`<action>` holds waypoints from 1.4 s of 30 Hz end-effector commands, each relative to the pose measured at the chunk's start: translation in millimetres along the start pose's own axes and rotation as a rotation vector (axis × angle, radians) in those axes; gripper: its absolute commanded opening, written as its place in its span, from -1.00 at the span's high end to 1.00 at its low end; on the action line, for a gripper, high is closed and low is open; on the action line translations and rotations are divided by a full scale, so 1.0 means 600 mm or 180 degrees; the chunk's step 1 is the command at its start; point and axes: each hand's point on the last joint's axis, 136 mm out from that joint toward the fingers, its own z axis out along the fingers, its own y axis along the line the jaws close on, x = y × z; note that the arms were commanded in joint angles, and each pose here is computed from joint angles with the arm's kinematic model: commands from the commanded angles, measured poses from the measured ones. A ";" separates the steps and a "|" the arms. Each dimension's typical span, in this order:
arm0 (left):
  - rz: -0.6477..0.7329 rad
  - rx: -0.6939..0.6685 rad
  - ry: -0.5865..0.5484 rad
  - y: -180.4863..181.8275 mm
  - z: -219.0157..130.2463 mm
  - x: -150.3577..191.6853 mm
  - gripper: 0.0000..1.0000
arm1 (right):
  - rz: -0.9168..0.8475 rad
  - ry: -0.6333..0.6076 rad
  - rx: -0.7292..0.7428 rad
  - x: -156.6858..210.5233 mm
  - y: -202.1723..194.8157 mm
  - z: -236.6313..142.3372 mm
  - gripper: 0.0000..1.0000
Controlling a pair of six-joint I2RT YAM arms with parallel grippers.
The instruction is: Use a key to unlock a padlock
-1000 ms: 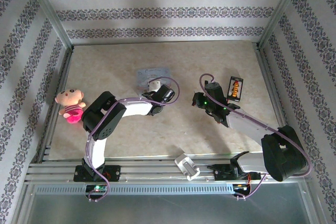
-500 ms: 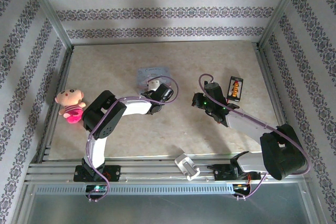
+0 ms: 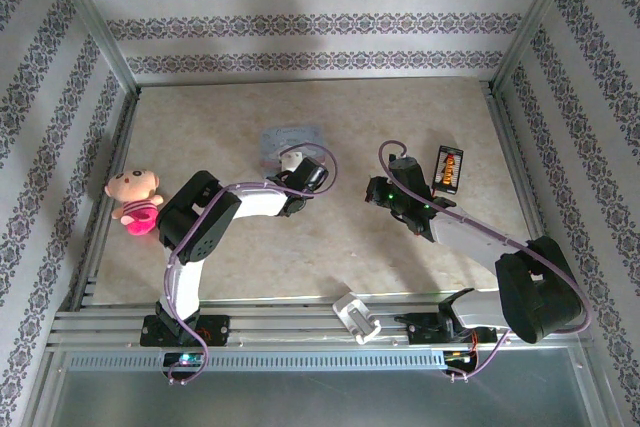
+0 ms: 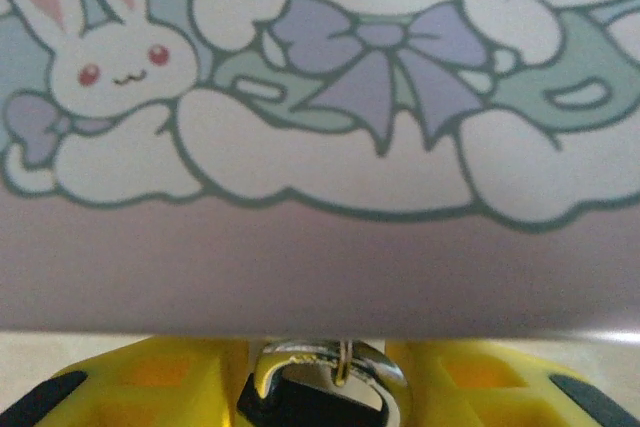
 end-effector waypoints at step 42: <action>-0.1464 0.0944 0.1199 -0.080 -0.088 0.050 1.00 | -0.0635 0.0442 -0.1150 0.153 0.062 -0.010 1.00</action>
